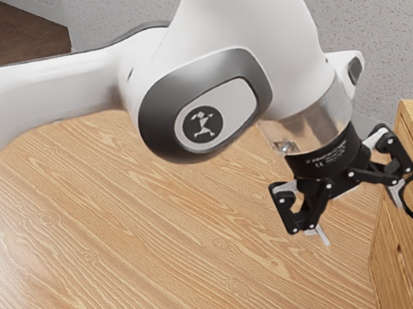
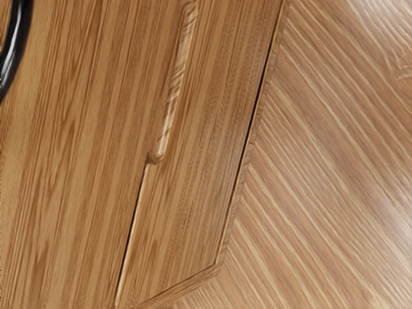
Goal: Pull the drawer handle with one arm to open the drawer
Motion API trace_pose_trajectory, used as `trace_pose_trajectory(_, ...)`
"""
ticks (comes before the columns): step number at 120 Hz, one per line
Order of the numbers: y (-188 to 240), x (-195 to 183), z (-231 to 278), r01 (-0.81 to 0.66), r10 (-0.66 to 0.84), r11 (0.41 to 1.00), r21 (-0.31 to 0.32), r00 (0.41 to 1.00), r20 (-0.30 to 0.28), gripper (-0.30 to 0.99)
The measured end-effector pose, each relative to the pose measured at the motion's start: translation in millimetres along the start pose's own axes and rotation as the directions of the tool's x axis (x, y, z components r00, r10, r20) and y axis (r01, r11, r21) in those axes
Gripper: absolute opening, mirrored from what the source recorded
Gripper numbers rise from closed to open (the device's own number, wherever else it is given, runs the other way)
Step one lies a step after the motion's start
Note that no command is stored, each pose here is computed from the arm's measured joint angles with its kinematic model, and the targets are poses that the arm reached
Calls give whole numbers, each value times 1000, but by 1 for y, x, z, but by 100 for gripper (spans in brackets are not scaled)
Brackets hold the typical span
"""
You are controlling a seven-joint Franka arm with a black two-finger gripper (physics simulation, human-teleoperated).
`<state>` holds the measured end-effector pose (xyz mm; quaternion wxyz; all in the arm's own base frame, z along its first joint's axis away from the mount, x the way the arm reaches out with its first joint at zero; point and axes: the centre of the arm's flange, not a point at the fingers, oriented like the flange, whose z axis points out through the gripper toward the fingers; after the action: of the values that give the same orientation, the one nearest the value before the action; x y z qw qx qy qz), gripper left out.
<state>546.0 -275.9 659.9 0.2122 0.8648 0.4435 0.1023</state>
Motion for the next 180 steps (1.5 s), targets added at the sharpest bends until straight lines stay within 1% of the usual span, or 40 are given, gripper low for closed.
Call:
trace_pose_trajectory(35,7,-2,-1,-8,8,1000,-11,1000,-3,69)
trace_pose_trajectory(61,8,-5,15,-12,12,1000,10,1000,3,69)
trace_pose_trajectory(108,3,2,13,-1,1,1000,14,1000,-2,69)
trace_pose_trajectory(125,-4,-3,22,-4,4,1000,24,1000,1,69)
trace_pose_trajectory(163,-35,3,8,17,-18,1000,-3,1000,-12,69)
trace_pose_trajectory(171,-44,8,1,27,-27,1000,-13,999,-17,69)
trace_pose_trajectory(180,-56,23,-8,55,-56,998,-25,998,-28,69)
